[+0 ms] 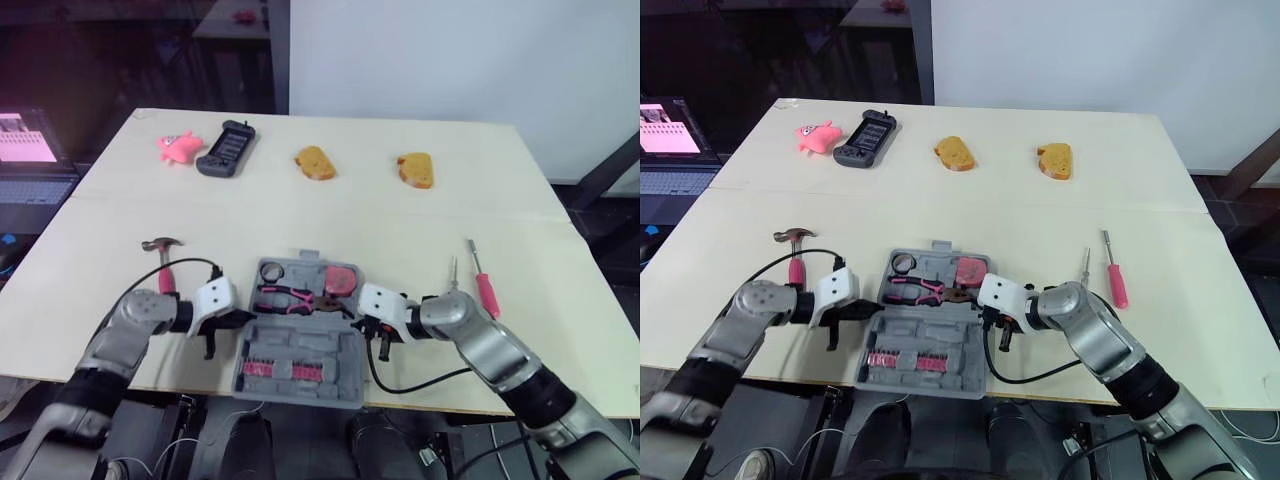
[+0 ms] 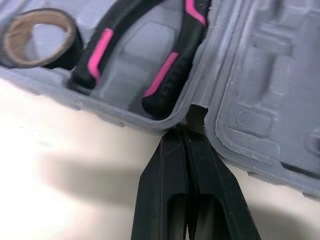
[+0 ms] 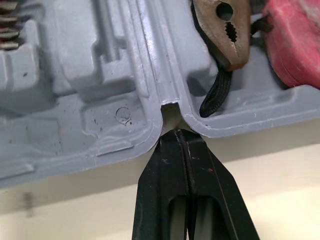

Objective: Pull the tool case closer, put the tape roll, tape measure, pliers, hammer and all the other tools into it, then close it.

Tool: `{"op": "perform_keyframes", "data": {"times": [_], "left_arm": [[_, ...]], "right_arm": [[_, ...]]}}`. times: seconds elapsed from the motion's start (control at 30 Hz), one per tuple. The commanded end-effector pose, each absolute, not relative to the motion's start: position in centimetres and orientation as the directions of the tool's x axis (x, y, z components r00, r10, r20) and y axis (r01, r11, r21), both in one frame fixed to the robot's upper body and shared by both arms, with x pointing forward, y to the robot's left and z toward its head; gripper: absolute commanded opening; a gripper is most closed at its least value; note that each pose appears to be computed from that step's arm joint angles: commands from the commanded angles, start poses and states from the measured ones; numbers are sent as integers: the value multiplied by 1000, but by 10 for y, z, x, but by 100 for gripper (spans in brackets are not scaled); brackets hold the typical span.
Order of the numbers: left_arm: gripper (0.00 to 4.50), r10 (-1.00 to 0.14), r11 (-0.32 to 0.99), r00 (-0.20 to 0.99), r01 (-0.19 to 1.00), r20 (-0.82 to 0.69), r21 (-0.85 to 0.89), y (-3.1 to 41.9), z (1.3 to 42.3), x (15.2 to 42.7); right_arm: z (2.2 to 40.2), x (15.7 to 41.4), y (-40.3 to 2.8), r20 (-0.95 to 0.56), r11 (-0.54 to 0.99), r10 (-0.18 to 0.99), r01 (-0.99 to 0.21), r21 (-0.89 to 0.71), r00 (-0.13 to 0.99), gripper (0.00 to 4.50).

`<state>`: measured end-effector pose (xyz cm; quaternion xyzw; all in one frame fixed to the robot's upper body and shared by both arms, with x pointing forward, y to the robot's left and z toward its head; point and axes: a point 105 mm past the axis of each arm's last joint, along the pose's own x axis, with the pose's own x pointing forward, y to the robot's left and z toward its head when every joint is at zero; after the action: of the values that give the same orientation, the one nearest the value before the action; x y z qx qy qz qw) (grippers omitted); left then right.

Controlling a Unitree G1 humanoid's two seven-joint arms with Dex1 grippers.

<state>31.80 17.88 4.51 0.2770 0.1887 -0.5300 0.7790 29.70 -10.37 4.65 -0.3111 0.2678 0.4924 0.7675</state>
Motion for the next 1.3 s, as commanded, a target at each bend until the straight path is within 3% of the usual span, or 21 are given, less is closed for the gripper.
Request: {"op": "perform_keyframes", "data": {"times": [0.03,0.3,1.3], "left_arm": [[7,-714,292,407,913,-570,286,174,53,340],[7,-737,280,397,916,-548,288,160,54,353],[7,-774,238,322,946,-545,220,150,43,324]], "right_arm": [[59,322,-113,-679,393,554,-871,-296,481,0],[59,334,-115,-670,439,541,-850,-291,508,0],[46,294,-109,-703,461,552,-867,-192,449,0]]}}
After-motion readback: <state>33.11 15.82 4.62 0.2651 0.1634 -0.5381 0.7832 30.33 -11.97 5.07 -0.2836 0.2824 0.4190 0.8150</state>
